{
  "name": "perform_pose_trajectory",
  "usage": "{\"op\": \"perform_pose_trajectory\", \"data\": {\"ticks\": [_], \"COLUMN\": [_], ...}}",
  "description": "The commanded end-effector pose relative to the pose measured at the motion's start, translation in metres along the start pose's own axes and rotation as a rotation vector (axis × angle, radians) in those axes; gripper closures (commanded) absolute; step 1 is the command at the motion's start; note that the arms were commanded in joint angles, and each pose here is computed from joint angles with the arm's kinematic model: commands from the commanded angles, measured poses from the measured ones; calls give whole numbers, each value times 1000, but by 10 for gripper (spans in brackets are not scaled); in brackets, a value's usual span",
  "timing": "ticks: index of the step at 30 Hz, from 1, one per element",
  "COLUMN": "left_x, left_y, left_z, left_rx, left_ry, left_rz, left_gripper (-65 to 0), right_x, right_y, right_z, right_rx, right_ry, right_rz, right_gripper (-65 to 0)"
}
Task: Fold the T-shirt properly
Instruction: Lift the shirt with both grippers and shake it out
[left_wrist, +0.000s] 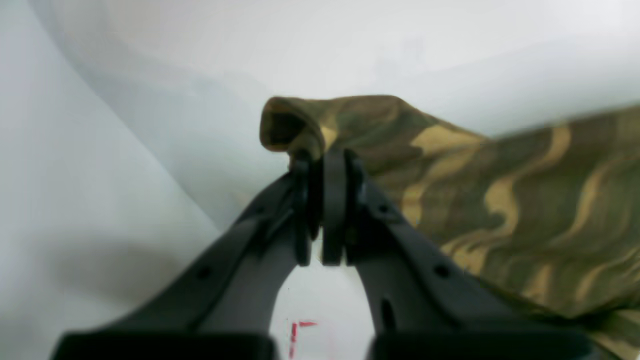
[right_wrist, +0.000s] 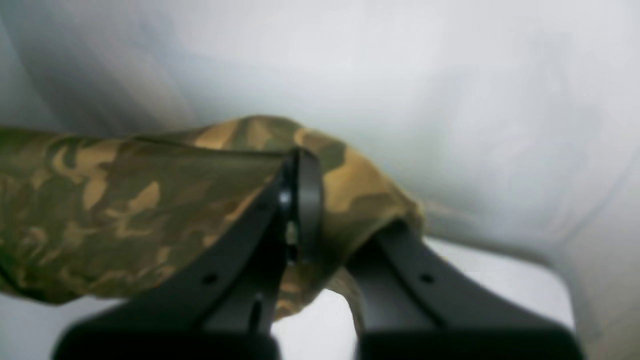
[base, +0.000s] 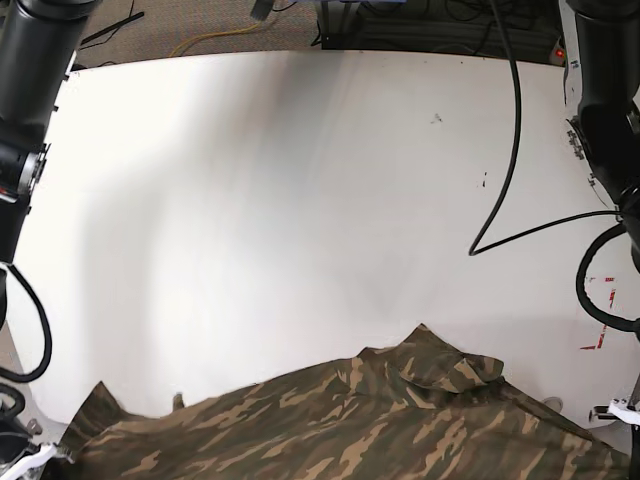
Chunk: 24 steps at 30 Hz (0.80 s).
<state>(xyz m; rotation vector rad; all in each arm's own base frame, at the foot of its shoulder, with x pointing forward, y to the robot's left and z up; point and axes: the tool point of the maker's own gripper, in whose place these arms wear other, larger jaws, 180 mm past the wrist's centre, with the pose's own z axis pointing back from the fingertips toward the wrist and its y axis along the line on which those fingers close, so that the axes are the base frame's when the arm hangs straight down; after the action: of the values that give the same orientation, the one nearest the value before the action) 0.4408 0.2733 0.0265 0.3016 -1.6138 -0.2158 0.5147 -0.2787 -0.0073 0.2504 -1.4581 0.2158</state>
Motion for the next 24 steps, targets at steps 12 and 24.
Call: {"op": "perform_pose_trajectory", "data": {"ticks": [12, 24], "left_x": [-12, -120], "left_y": [-1, -58], "left_z": [13, 47], "left_rx": [17, -95], "left_ry": [7, 271], "left_rz": [-36, -3], "left_gripper": [-3, -3], "right_x": [6, -125], "right_y": [-15, -30], "right_z": [14, 56], "right_rx": [-7, -59], "right_ry": [-36, 97], "right_rz": [-37, -215], "right_gripper": [0, 0]}}
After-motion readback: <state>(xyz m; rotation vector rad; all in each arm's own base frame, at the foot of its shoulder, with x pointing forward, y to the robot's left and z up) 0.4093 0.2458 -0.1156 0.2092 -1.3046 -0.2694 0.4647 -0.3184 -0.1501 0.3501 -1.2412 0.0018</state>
